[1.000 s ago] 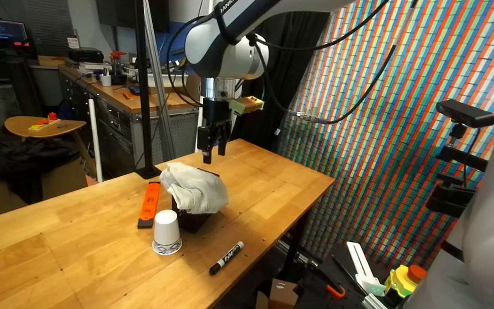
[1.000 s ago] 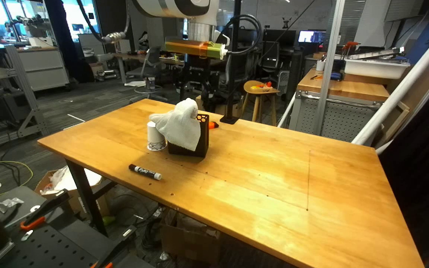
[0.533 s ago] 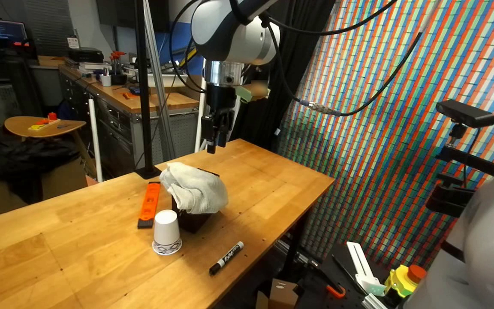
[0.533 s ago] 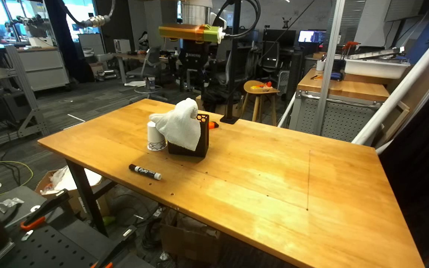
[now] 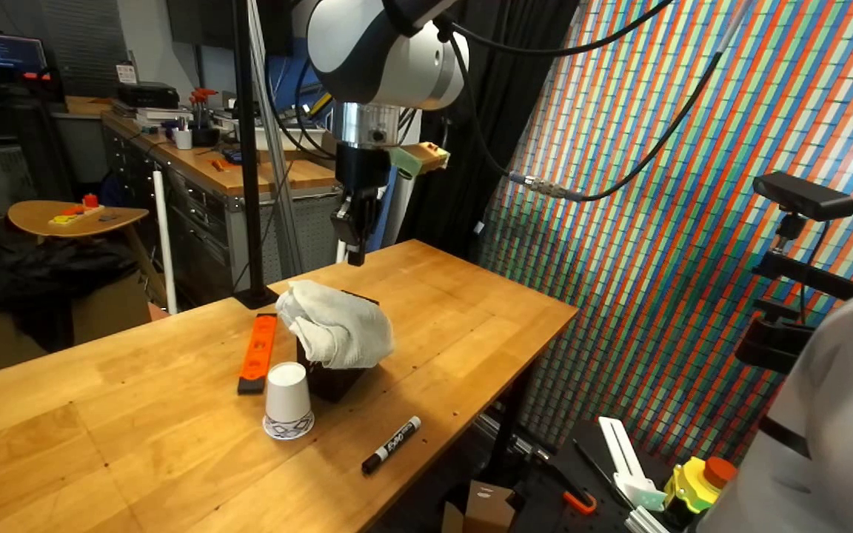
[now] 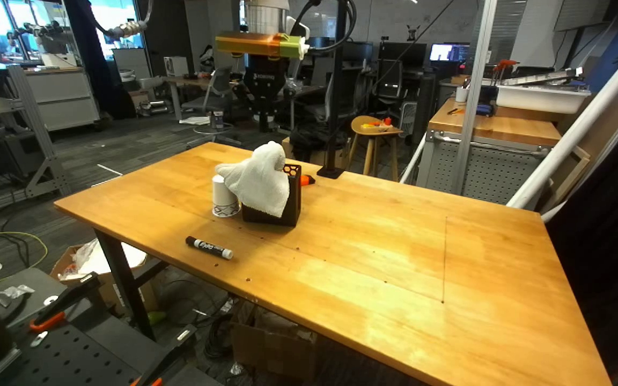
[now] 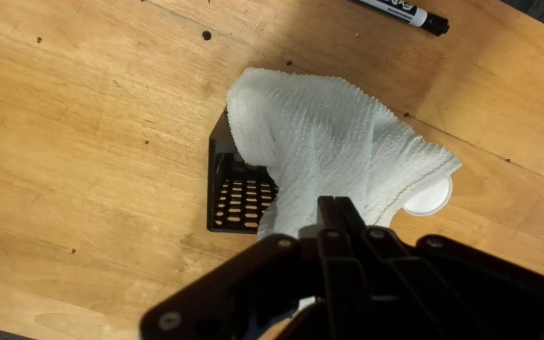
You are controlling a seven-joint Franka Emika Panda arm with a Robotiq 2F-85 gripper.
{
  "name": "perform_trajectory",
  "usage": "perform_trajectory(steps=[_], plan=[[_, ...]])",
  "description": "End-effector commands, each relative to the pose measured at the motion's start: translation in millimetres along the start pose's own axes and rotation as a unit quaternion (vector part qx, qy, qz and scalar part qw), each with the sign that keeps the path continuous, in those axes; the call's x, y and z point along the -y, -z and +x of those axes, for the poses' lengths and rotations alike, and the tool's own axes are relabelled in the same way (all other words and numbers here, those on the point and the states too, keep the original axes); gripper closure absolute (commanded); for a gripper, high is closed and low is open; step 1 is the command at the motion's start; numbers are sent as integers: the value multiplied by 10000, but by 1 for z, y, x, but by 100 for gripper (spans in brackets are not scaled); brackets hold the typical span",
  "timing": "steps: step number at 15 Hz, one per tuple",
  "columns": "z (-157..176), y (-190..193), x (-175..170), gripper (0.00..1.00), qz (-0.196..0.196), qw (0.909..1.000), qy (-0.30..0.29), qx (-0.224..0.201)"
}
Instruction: Pick up the towel and put it in the box
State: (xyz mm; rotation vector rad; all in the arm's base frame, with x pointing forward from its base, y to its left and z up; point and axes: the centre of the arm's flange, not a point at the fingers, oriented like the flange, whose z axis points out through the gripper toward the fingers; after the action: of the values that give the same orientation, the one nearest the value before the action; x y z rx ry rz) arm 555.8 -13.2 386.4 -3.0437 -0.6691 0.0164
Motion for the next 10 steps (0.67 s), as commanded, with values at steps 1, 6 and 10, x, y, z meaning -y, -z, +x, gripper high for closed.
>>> perform_trajectory(steps=[1, 6, 10], plan=[[11, 0, 8, 100, -42, 9997, 216, -131], [24, -10, -2, 100, -62, 9995, 214, -239], [34, -24, -18, 100, -11, 9996, 48, -289]])
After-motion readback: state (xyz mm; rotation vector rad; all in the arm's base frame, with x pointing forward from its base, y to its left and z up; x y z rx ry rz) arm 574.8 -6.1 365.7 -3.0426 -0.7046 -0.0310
